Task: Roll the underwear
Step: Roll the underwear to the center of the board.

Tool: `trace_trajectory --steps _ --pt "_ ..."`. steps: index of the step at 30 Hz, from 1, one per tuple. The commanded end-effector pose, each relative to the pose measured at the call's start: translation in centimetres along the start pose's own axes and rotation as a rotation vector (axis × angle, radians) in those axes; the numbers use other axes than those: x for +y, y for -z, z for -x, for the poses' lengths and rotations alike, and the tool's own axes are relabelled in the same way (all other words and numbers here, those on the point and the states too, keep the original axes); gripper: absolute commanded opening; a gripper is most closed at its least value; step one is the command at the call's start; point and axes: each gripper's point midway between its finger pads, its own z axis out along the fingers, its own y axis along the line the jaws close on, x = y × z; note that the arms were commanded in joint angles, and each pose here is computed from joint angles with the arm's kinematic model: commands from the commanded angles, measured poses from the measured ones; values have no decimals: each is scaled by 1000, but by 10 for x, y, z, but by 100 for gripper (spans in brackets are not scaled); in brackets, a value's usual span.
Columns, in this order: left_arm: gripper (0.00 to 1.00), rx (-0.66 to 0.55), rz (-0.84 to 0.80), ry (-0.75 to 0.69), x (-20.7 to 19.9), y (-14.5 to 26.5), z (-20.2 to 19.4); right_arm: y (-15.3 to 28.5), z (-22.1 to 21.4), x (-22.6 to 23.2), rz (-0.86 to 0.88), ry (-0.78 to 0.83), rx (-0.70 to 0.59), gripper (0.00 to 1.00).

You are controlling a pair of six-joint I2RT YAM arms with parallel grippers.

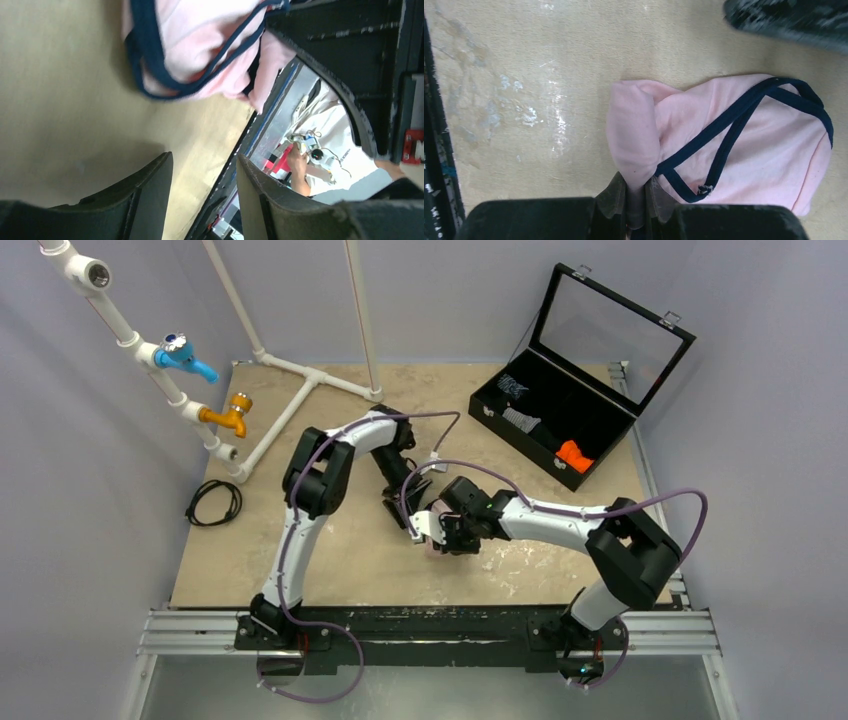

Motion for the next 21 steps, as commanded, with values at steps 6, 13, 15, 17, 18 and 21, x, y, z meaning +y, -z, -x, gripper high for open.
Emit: trace_trajectory --steps 6,13,15,17,18,21 --pt "49 -148 186 -85 1 64 -23 -1 -7 37 257 -119 72 0" --pt "49 -306 292 43 24 99 -52 7 0 16 384 -225 37 0" --pt "50 -375 328 58 27 112 -59 4 -1 11 434 -242 44 0" --pt "50 -441 382 42 24 123 -64 2 -2 7 483 -260 51 0" --pt "50 -469 410 28 22 127 -66 0 -1 4 503 -270 45 0" --pt "53 -565 488 -37 14 135 -67 -6 0 -6 558 -294 41 0"
